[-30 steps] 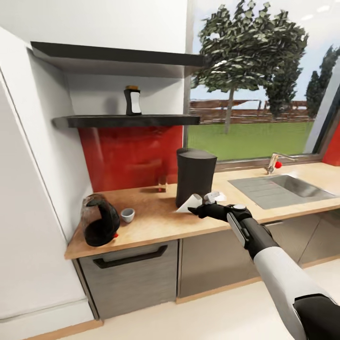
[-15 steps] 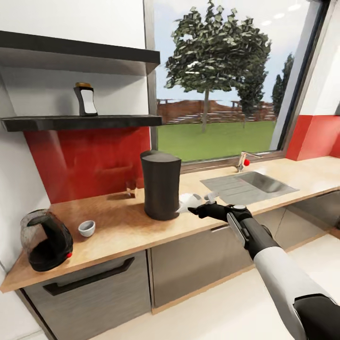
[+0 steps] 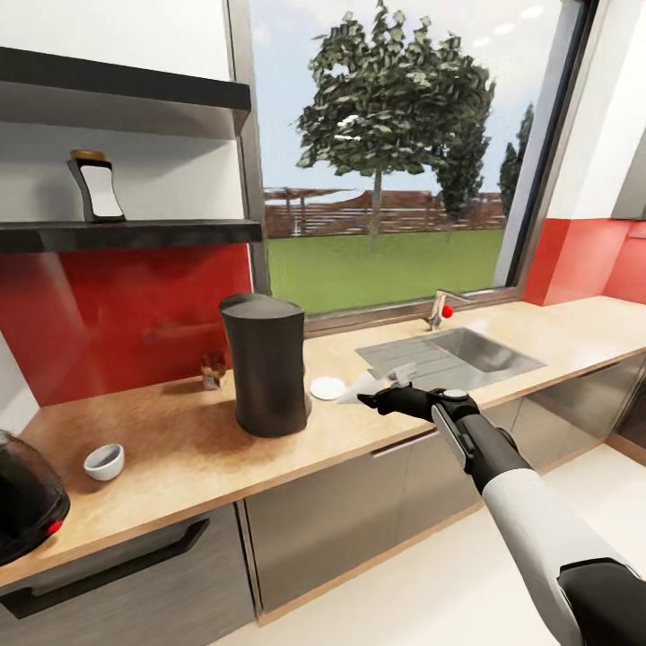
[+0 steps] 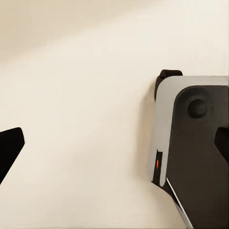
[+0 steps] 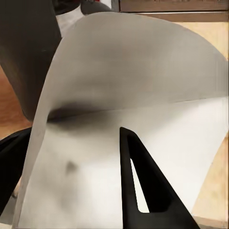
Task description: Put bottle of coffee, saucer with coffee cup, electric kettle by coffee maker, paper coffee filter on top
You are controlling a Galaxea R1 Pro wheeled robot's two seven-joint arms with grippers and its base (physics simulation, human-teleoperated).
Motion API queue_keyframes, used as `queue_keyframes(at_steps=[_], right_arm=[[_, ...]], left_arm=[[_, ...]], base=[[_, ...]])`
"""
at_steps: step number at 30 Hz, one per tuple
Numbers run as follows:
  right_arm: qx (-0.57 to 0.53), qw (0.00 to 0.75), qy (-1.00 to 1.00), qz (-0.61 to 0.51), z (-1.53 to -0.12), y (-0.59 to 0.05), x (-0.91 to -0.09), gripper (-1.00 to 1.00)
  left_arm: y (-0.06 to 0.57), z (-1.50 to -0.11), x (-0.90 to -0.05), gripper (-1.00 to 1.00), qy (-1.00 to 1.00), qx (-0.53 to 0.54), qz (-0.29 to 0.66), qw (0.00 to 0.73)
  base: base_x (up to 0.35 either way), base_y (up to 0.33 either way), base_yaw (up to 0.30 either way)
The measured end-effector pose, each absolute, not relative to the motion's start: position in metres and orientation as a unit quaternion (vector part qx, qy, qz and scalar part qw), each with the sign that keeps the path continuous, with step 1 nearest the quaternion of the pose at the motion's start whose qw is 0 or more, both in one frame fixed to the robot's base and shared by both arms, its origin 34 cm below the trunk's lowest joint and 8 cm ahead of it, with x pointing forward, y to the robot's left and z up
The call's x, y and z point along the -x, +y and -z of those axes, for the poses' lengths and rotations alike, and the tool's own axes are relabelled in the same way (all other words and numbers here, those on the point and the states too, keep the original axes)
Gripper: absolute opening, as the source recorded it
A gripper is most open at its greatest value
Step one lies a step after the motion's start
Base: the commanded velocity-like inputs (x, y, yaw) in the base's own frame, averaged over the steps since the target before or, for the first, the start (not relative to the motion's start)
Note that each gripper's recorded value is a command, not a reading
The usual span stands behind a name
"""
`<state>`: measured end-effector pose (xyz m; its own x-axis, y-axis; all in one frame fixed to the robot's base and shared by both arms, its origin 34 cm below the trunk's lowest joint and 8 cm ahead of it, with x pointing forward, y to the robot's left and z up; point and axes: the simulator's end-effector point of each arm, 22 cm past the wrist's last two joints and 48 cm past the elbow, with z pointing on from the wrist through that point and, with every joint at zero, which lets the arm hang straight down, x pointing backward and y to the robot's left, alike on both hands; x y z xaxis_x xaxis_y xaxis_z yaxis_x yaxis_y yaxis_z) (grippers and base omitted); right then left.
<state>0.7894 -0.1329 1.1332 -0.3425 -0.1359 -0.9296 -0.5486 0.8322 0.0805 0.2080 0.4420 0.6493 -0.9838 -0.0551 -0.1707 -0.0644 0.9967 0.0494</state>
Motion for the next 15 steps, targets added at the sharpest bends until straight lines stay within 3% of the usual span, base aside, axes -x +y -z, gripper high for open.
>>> queue_keyframes(at_steps=[4,15], right_arm=[[0.216,0.537,0.792,-0.193,-1.139,-0.134,-0.79,-1.0],[0.22,0.552,0.782,-0.188,-1.155,-0.137,-0.792,-1.0]], left_arm=[[0.457,-0.647,-0.181,1.0,0.995,0.035,-0.074,0.062],[0.45,-0.642,-0.147,1.0,0.99,0.047,-0.135,-0.002]], base=[[0.243,-0.195,0.156],[0.242,-0.195,0.268]])
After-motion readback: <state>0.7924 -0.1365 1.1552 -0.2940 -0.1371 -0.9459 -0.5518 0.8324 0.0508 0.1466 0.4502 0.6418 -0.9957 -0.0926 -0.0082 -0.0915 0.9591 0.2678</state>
